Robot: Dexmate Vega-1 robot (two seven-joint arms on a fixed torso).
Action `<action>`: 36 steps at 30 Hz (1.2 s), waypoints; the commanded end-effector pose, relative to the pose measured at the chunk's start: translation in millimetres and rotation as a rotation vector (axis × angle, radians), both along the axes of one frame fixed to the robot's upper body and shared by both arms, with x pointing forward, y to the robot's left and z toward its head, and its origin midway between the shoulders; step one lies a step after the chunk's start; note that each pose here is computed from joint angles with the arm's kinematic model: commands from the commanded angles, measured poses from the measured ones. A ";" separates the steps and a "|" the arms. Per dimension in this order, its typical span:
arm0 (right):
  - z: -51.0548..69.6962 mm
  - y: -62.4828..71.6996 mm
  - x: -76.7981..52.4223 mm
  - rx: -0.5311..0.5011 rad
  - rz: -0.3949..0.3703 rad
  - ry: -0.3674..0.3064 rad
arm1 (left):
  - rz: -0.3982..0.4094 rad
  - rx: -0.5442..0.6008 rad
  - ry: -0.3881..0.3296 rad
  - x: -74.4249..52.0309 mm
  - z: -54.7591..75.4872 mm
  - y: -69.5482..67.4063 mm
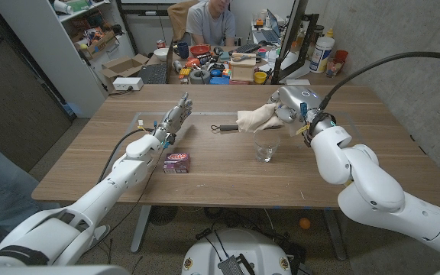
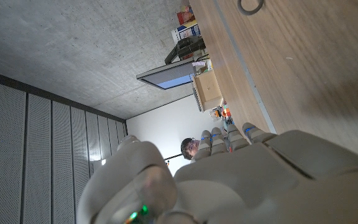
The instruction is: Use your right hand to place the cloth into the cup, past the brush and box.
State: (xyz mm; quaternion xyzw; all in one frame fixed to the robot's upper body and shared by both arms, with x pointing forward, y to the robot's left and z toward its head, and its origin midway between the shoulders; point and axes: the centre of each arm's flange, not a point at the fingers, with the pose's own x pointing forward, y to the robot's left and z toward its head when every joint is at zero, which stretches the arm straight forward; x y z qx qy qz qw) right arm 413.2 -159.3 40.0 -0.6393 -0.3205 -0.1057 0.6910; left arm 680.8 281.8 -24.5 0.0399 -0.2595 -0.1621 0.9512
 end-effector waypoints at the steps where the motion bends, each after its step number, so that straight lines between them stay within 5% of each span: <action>1: -8.9 16.0 11.3 -0.005 0.058 0.028 | 0.002 -0.001 -0.007 -3.5 0.5 1.5; 15: -21.2 21.7 34.6 0.020 0.096 0.094 | 0.007 -0.005 0.007 -4.7 -6.5 4.1; 27: -36.6 9.0 61.5 0.079 0.076 0.162 | 0.016 -0.002 0.011 -7.3 -9.2 5.1; 36: -49.8 -1.2 67.4 0.109 0.064 0.194 | 0.015 0.007 0.009 -9.0 -6.8 3.2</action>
